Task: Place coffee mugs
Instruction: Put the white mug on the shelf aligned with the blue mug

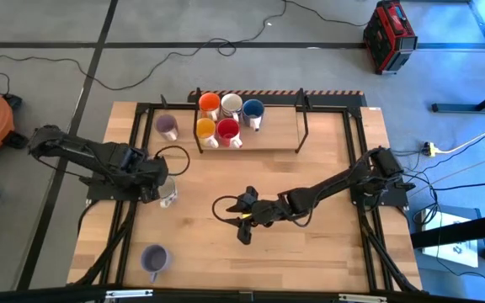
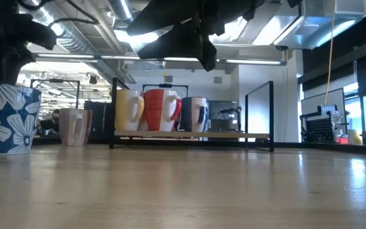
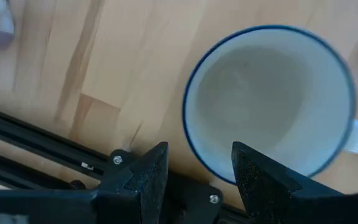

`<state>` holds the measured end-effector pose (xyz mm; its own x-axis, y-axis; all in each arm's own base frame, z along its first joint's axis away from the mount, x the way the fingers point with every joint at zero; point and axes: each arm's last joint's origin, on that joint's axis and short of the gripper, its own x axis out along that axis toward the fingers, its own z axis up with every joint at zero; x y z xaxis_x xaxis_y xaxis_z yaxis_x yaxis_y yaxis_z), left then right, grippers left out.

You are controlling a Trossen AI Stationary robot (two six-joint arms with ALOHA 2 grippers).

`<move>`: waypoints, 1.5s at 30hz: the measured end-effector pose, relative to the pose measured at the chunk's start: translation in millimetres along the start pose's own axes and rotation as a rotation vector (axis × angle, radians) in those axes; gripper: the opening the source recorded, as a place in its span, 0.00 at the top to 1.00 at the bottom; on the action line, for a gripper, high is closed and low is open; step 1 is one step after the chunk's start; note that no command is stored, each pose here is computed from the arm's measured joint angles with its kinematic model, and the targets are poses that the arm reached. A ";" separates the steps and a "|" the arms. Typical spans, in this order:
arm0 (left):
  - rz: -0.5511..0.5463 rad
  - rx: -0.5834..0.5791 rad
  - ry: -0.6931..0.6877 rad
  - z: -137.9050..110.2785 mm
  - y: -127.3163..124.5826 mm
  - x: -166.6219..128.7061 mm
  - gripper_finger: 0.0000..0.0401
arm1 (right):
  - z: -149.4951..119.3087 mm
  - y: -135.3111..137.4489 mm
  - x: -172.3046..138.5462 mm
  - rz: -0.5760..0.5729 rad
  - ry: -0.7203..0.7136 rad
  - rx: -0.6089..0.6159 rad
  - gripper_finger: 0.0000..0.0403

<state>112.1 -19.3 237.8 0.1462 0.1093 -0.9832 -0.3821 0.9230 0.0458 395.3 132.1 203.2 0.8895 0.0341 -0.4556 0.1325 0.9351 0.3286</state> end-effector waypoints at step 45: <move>-0.200 -0.023 -0.082 45.7 -15.9 5.1 0.95 | -38.9 28.8 -22.6 -0.081 0.185 -0.061 0.59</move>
<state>160.6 -16.6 240.2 0.2943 -0.0443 -0.9547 -0.3586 0.9208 -0.1533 362.0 172.0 190.8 0.7812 0.0170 -0.6241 0.1682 0.9569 0.2367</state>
